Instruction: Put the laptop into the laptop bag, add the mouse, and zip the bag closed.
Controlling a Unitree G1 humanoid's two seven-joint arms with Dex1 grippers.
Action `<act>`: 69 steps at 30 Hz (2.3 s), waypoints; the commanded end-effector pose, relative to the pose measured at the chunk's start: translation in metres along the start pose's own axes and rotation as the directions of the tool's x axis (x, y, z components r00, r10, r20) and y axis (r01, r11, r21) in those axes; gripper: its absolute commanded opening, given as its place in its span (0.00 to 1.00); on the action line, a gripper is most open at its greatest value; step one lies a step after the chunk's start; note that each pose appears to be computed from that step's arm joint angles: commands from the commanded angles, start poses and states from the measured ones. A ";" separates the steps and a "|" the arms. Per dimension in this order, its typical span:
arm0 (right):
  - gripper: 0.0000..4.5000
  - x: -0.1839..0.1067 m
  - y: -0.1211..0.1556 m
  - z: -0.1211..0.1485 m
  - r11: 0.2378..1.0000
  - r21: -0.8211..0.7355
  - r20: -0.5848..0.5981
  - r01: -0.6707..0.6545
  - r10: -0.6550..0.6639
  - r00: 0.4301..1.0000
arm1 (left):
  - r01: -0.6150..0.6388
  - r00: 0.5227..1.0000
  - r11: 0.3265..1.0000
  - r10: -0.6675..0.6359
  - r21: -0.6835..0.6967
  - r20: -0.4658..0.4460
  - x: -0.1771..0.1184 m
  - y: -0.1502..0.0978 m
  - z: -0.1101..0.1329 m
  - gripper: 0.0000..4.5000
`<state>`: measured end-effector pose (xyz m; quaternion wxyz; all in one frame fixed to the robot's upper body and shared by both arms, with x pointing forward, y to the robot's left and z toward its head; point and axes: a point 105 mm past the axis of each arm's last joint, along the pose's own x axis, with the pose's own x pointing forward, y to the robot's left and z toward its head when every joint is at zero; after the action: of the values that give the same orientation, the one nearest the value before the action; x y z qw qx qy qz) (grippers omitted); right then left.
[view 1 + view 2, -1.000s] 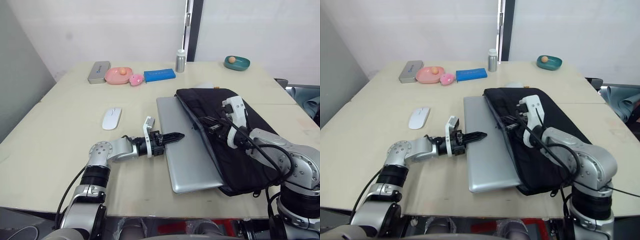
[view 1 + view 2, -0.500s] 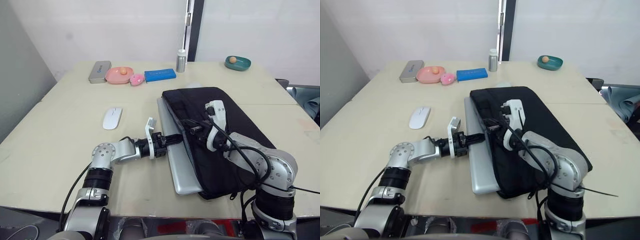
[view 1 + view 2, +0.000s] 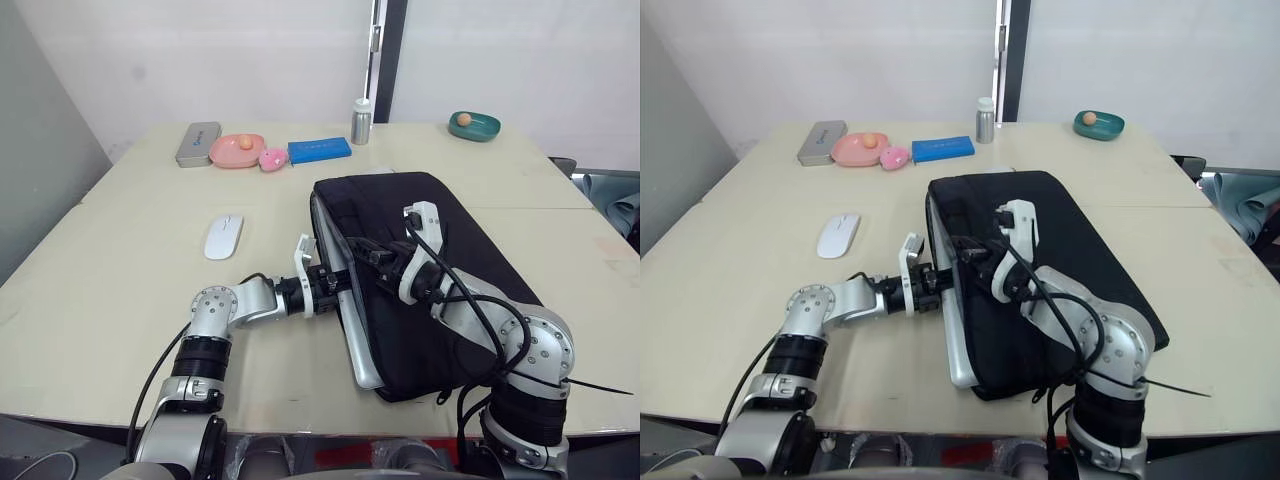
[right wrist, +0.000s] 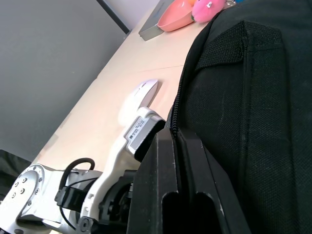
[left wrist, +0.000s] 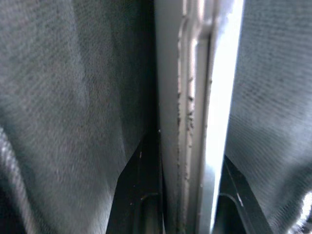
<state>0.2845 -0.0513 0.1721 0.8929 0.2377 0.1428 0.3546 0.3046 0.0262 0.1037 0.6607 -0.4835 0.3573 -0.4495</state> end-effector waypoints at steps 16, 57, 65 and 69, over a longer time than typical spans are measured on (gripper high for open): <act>0.01 -0.005 -0.002 0.022 0.997 0.070 0.069 -0.043 0.038 0.997 | 0.188 0.979 0.975 -0.195 0.117 0.055 0.013 -0.037 0.008 0.07; 0.01 0.007 0.020 0.024 0.907 0.373 0.113 -0.197 0.166 0.980 | 0.215 0.976 0.974 -0.218 0.078 0.030 0.014 -0.039 0.004 0.07; 0.01 0.006 0.014 0.023 0.911 0.373 0.110 -0.178 0.147 0.983 | 0.212 0.977 0.974 -0.214 0.081 0.020 0.013 -0.039 0.003 0.07; 0.01 0.004 0.011 0.025 0.915 0.366 0.111 -0.170 0.138 0.984 | 0.214 0.977 0.971 -0.214 0.107 -0.016 0.013 -0.040 -0.001 0.07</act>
<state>0.2941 -0.0508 0.1854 0.8161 0.4168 0.1721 0.3615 0.3055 0.0175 0.1040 0.6620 -0.4846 0.3335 -0.4644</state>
